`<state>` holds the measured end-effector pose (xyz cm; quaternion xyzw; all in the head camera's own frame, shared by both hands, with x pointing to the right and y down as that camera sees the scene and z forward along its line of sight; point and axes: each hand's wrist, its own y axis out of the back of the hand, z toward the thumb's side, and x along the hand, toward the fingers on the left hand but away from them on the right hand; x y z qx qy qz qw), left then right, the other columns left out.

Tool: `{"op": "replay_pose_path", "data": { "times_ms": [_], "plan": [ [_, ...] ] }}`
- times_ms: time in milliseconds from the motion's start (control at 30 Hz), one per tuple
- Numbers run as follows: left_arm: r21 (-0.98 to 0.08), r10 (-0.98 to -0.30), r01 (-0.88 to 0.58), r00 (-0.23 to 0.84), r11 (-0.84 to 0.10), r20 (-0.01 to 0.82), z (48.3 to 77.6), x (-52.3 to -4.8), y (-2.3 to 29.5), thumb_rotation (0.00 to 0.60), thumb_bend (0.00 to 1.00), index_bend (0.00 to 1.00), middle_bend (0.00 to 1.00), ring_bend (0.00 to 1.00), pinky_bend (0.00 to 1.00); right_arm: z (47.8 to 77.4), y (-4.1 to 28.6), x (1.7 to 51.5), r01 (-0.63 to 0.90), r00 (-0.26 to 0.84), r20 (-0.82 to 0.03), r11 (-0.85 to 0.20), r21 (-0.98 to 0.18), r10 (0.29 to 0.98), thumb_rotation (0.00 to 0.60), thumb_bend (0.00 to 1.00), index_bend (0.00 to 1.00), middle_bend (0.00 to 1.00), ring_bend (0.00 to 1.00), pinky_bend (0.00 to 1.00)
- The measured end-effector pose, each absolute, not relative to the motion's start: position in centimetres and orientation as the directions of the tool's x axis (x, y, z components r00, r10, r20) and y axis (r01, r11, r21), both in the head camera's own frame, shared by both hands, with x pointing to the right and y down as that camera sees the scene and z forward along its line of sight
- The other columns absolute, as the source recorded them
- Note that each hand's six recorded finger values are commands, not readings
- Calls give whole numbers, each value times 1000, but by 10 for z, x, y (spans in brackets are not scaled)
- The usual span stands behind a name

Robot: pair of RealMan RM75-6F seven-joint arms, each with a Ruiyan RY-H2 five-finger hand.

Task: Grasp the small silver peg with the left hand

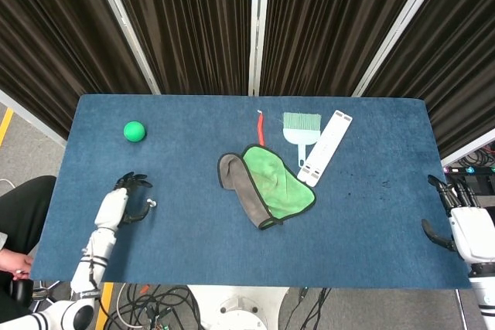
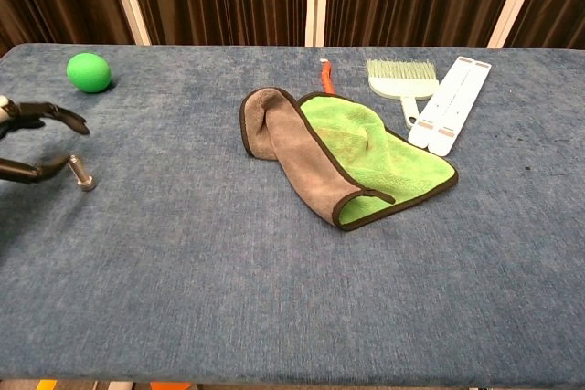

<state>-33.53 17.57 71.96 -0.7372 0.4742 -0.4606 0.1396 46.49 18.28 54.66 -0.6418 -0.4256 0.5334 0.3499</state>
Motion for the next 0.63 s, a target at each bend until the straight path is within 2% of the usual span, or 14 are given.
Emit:
{"op": "replay_pose_path", "data": {
  "times_ms": [133,267,333,467,633],
  "plan": [
    [-731,-867,-496,98,-468,488,691,-361,167,600,313,291,148,0,0,544,180,468,174,62,-386,-391,-904,920,600,266,22,161,17,38],
    [-852,-908,-341,12,-397,419,656,-405,163,600,176,279,154,0,0,544,179,472,185,58,-401,-405,-895,914,600,265,22,161,16,38],
    [-890,-923,-282,-33,-360,384,642,-422,167,600,140,279,154,0,0,544,179,471,189,65,-402,-407,-894,913,600,265,22,160,16,38],
    [-933,-934,-198,-138,-301,330,607,-461,188,600,133,279,155,0,0,542,184,469,195,70,-396,-402,-895,916,600,265,21,161,14,36],
    [-934,-921,-184,-192,-305,338,579,-477,220,600,134,279,155,0,0,538,193,464,201,74,-380,-387,-900,922,600,265,21,160,11,34]
  ]
}}
